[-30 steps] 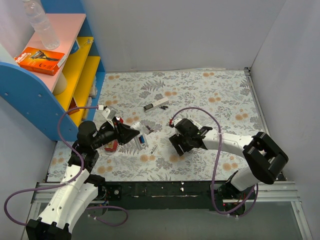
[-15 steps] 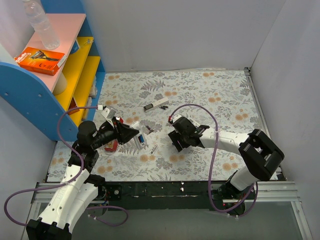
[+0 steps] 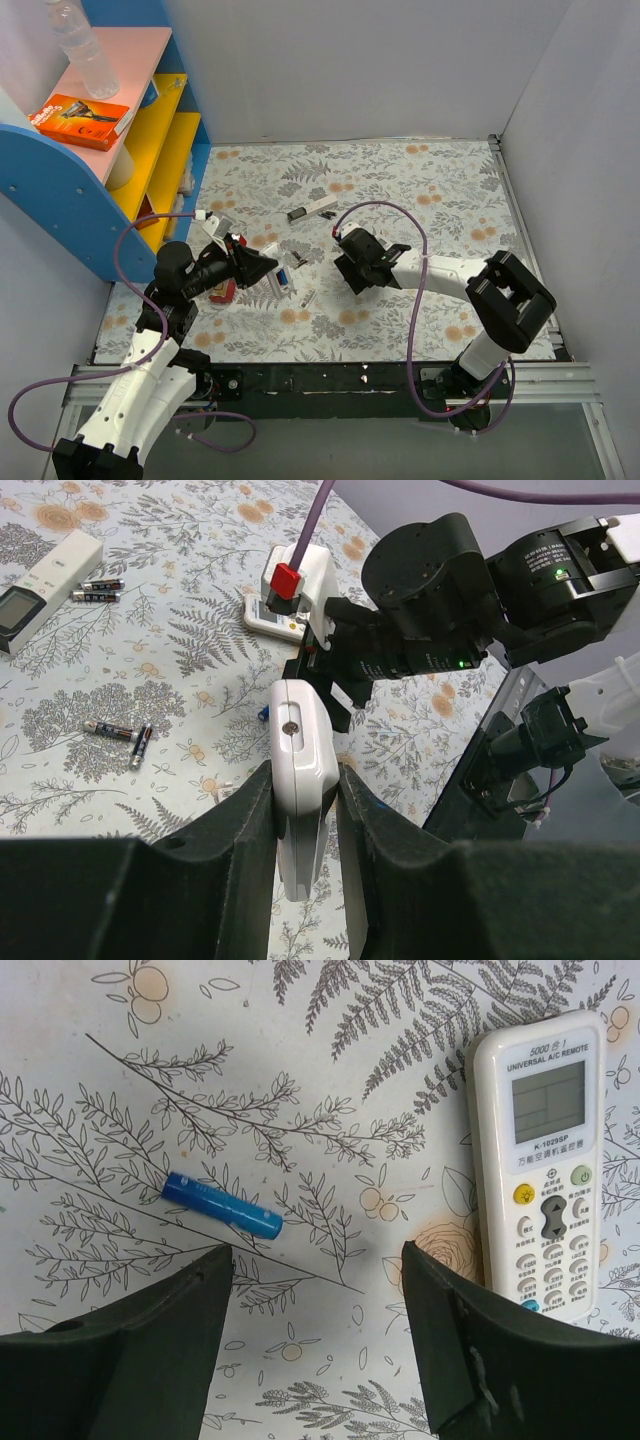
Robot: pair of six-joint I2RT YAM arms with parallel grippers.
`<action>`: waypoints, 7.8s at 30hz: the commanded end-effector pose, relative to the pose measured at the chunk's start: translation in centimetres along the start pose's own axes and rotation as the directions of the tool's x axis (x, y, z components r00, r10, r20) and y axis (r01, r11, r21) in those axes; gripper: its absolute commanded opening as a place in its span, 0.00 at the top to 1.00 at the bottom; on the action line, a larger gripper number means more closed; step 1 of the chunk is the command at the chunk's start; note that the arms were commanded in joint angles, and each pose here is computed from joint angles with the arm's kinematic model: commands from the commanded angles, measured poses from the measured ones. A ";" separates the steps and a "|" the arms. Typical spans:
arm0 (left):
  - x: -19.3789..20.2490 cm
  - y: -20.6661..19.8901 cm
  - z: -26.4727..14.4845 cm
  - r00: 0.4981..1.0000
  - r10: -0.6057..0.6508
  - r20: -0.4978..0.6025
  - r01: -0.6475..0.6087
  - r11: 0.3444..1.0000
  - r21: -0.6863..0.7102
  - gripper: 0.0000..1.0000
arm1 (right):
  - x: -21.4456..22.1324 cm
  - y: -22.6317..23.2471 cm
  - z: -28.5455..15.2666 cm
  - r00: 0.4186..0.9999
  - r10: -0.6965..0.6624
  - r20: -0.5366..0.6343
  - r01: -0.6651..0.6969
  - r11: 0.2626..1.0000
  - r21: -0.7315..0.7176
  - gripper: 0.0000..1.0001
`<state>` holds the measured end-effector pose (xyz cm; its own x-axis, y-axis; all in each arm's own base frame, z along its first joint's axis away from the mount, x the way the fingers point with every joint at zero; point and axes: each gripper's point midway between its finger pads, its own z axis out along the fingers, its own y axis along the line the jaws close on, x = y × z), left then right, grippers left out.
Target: Load the batteries into the remote control
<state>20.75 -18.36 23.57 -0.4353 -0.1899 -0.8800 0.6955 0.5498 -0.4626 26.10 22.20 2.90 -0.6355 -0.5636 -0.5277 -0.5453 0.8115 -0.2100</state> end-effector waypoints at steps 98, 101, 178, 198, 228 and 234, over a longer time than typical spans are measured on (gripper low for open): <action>-0.8 0.8 -0.4 0.999 -0.012 0.045 0.015 0.997 -0.070 1.00 | -6.3 1.1 2.9 0.957 0.286 0.040 -0.281 0.955 -0.099 0.64; -0.8 0.7 -0.5 0.999 -0.015 0.048 0.019 0.998 -0.067 1.00 | -5.9 1.0 3.3 0.957 0.287 0.031 -0.284 0.955 -0.083 0.64; 6.4 2.9 0.5 0.837 -0.500 0.223 0.482 0.866 0.134 1.00 | -10.6 15.6 -16.1 0.961 -0.150 0.234 0.238 0.879 -0.414 0.99; 5.5 1.3 0.3 0.782 -0.590 0.199 0.554 0.805 0.211 1.00 | -12.8 16.8 -16.3 0.949 -0.146 0.278 0.258 0.866 -0.428 0.85; 7.5 4.1 0.6 0.602 -0.767 0.221 0.767 0.633 0.105 1.00 | -15.4 15.4 -19.6 0.918 -0.118 0.380 0.281 0.867 -0.411 0.52; 6.9 3.6 0.5 0.559 -0.802 0.210 0.795 0.590 0.138 1.00 | -17.1 13.4 -22.0 0.874 -0.132 0.467 0.319 0.881 -0.348 0.48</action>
<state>22.68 -18.49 19.69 -0.6352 -0.7173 -0.2864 0.2890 0.1232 -0.9494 16.76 39.48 21.08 -0.3297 -0.6175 -0.7141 -0.8745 0.4848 -0.0154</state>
